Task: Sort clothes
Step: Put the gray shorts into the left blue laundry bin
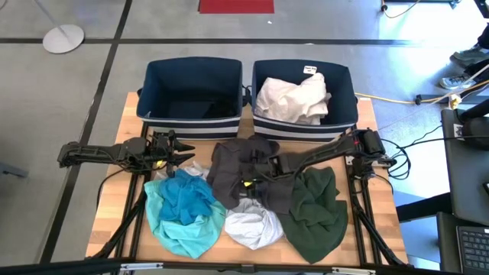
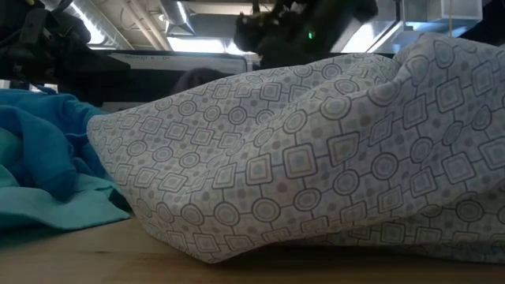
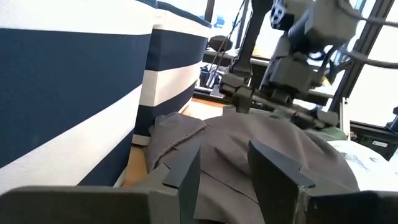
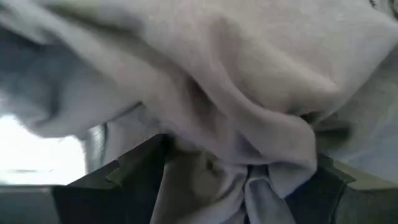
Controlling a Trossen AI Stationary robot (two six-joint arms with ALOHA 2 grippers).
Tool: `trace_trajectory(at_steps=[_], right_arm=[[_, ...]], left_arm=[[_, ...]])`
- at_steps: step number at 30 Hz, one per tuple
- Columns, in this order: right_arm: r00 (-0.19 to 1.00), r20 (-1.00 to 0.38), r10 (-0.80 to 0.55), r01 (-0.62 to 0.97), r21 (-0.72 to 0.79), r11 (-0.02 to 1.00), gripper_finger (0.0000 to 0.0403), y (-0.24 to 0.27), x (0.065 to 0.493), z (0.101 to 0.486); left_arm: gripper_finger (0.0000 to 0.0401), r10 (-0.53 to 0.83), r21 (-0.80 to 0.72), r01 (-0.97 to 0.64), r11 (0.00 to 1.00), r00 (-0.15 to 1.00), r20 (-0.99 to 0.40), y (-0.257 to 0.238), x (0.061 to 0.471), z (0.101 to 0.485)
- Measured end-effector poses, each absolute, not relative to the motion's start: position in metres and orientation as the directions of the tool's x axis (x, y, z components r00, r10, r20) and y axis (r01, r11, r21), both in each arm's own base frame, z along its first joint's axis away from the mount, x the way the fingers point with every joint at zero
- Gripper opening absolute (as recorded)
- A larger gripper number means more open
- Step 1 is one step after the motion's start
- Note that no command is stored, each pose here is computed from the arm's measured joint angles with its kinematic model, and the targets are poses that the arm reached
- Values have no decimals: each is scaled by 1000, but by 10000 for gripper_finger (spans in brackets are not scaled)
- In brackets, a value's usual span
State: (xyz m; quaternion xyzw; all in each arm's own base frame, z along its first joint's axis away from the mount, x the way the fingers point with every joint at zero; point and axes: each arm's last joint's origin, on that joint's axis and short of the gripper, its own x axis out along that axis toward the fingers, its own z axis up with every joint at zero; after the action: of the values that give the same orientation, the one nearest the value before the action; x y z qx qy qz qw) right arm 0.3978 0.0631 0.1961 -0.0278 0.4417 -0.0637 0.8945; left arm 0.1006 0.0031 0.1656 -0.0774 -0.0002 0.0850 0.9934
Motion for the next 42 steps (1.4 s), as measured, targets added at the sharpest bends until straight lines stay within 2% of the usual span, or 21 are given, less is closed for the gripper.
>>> trace_trajectory(at_steps=[4,7,9,15,16,24,28,36,42], right_arm=[[603,-779,-173,120,-125,985,280,62,393,184],[586,-785,-201,150,-139,979,245,61,390,180],[583,-785,-209,156,-145,977,203,60,390,180],[579,-779,-241,168,-175,970,40,60,390,179],[577,-779,-243,164,-181,970,30,60,389,179],[576,-778,-252,160,-195,968,52,60,394,196],[573,-774,-270,133,-237,962,35,61,401,223],[555,-719,-419,173,-393,903,44,57,405,287],[614,-633,-472,205,-449,870,37,55,406,340]], left_arm=[[125,169,-155,-169,973,986,-13,3,101,166],[125,169,-154,-169,974,986,-13,3,101,166],[125,169,-154,-169,974,986,-13,3,101,166],[125,169,-155,-168,973,986,-13,3,101,166],[125,169,-156,-169,973,986,-13,3,101,166],[125,169,-154,-169,974,986,-13,3,101,166],[125,169,-156,-168,973,986,-13,3,101,166],[125,169,-154,-169,974,986,-13,3,101,166],[125,169,-154,-169,973,986,-13,3,101,166]])
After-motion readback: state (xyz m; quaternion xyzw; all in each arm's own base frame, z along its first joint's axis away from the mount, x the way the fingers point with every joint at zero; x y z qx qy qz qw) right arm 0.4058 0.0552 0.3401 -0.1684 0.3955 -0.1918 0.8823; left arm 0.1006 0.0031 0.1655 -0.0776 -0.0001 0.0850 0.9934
